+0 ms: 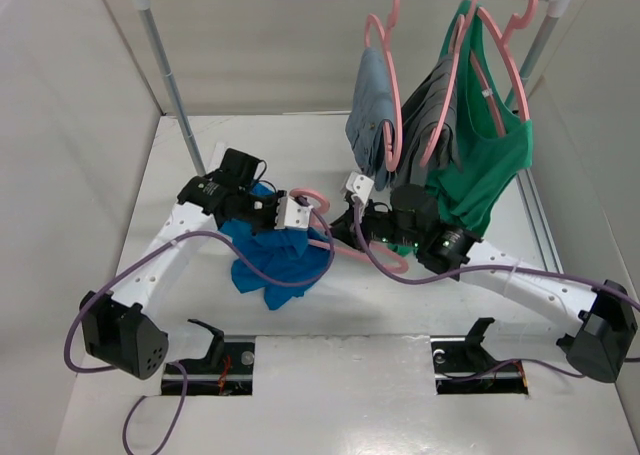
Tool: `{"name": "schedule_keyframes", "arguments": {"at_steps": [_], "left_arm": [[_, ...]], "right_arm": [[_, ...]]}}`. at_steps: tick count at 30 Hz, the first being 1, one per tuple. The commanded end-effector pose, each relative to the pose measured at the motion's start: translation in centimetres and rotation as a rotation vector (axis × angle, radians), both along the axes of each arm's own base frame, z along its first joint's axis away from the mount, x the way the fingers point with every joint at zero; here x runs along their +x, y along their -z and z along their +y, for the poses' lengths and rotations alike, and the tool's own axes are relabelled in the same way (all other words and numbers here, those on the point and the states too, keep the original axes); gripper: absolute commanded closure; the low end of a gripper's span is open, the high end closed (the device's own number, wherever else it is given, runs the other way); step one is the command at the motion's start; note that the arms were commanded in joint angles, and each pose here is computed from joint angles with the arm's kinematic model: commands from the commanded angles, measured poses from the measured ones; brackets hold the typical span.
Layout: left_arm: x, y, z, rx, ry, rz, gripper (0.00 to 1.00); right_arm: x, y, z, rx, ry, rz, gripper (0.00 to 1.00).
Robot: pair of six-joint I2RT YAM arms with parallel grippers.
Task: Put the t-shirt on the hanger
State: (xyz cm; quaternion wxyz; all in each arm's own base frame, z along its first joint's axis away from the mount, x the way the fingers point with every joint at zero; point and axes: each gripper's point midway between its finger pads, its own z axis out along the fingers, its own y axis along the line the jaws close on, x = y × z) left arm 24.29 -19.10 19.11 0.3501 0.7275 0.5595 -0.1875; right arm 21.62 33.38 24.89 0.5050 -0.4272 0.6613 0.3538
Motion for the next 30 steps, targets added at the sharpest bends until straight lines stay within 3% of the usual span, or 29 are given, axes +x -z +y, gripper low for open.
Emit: {"name": "schedule_keyframes", "arguments": {"at_steps": [1,2,5,6,7,8,12,17,23,26,27,28,29,30], "left_arm": [[-1.4,-2.4,0.6,-0.038,-0.022,0.02,1.0],[-1.5,-2.2,1.0,-0.03,-0.028,0.026,1.0],[-1.4,-2.6,2.7,-0.02,-0.084,-0.002,1.0],[-1.7,-2.6,3.1,-0.013,-0.111,-0.002,1.0],[-1.2,-2.0,4.1,0.018,-0.167,-0.008,1.0],[-0.5,-1.4,5.2,0.029,-0.262,0.008,1.0],[-0.4,-0.2,7.6,0.035,-0.383,0.056,1.0],[-1.7,1.0,9.5,0.008,-0.489,0.089,1.0],[0.7,-1.2,10.2,-0.143,-0.802,0.071,1.0],[1.1,-1.8,10.5,-0.188,-0.894,0.088,1.0],[1.1,-2.1,10.5,-0.217,-0.933,0.102,1.0],[1.1,-2.1,10.4,-0.225,-0.943,0.114,1.0],[1.1,-2.1,10.4,-0.225,-0.943,0.114,1.0],[1.2,-2.6,10.5,-0.239,-0.954,0.098,1.0]], "right_arm": [[1.6,-4.7,0.7,0.094,0.056,-0.092,1.0],[1.9,-4.4,0.7,0.084,0.07,-0.076,1.0],[2.5,-4.3,0.4,0.063,0.109,-0.07,0.62],[2.4,-3.7,0.3,0.049,0.111,-0.047,0.43],[3.0,-3.4,-0.2,0.033,0.155,-0.047,0.36],[3.6,-2.9,-0.8,0.019,0.214,-0.024,0.3],[4.1,-2.9,-2.7,0.033,0.334,0.013,0.27],[4.2,-2.5,-3.1,0.031,0.417,0.042,0.27],[4.3,-0.3,-0.3,0.04,0.469,0.169,0.34],[5.5,0.8,1.9,0.034,0.483,0.232,0.53],[5.6,1.0,2.7,0.043,0.48,0.262,0.74],[5.6,1.4,3.6,0.04,0.461,0.286,0.89],[6.0,2.2,4.7,0.03,0.457,0.309,1.0],[6.0,2.6,5.3,0.037,0.457,0.345,1.0]]}}
